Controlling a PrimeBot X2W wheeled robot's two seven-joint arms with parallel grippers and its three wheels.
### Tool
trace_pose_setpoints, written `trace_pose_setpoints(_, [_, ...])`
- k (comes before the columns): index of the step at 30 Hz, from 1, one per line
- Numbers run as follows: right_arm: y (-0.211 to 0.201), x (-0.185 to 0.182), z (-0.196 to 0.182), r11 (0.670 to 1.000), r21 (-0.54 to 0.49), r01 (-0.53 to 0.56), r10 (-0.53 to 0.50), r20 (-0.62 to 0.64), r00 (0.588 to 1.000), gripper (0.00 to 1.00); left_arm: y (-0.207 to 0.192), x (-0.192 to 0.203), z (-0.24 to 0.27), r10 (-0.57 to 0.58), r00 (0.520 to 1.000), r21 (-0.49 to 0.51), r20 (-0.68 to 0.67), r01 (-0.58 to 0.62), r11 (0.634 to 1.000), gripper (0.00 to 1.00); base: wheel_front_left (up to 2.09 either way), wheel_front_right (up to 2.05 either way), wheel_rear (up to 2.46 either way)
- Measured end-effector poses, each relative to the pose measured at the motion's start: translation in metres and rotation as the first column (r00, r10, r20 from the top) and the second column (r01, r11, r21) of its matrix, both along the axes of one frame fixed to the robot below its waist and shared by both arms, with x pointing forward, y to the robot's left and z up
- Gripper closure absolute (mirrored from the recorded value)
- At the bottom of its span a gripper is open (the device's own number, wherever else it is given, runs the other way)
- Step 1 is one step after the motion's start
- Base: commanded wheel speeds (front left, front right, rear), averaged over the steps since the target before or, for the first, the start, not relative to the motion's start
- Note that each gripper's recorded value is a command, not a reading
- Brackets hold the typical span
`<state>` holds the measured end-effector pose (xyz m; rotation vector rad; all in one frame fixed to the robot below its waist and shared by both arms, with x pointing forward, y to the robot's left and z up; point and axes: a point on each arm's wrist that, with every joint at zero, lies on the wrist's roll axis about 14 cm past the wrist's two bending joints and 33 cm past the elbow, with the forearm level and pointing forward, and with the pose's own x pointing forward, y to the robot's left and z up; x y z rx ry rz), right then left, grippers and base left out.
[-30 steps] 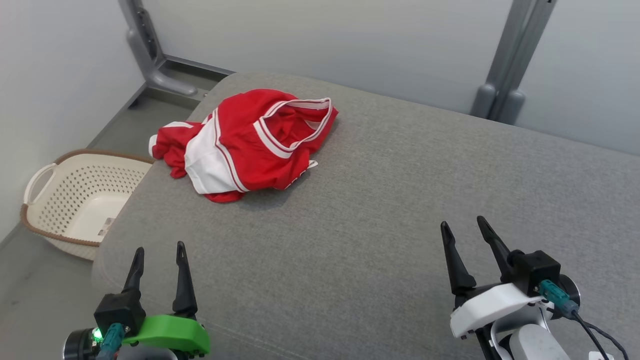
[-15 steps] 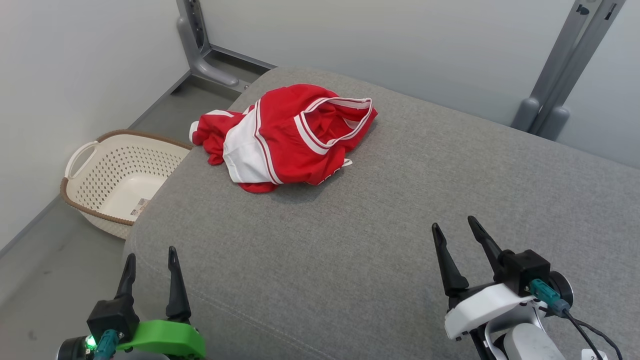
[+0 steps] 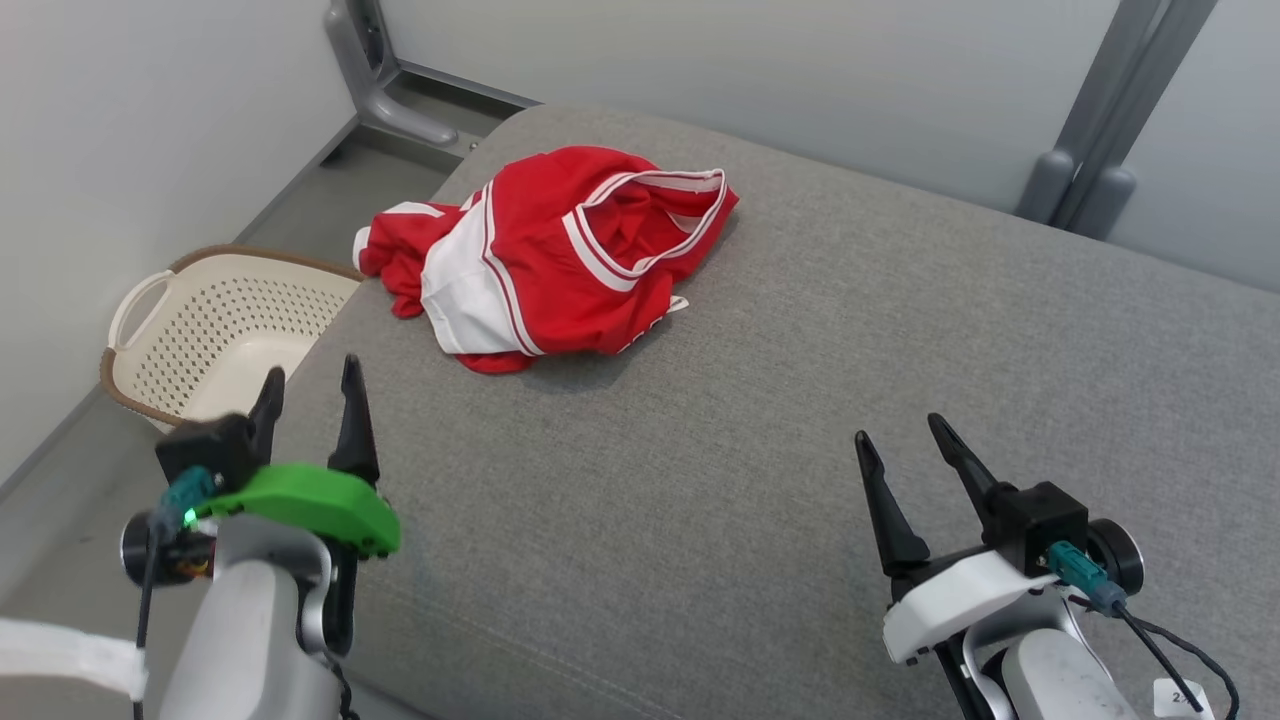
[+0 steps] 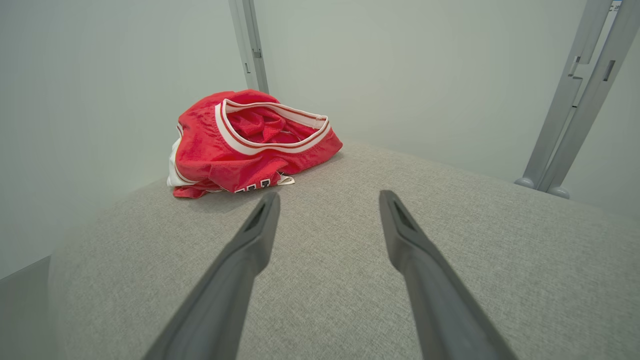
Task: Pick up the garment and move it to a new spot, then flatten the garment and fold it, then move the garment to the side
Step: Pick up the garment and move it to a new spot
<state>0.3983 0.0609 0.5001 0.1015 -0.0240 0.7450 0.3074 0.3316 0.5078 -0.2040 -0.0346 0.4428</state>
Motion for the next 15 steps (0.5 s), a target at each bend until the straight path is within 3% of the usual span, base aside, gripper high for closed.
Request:
trace_pose_setpoints(10, [-0.009,0.019,-0.015,0.999,-0.047,0.024,-0.025,-0.020,0.999,0.00,0.012,0.100,0.020,-0.109,0.990,-0.108,-0.085,0.100,0.989,0.00,0.00,0.00,0.00])
trace_pose_setpoints(11, [-0.016,0.025,-0.018,0.998,-0.054,0.044,-0.045,-0.022,0.999,0.00,0.013,0.117,0.017,-0.120,0.988,-0.161,-0.096,0.104,0.981,0.00,0.00,0.00,0.00])
trace_pose_setpoints(15, [-0.034,0.035,-0.024,0.994,-0.058,0.095,-0.097,-0.029,0.995,0.00,0.013,0.143,0.002,-0.152,0.978,-0.223,-0.144,0.118,0.968,0.00,0.00,0.00,0.00])
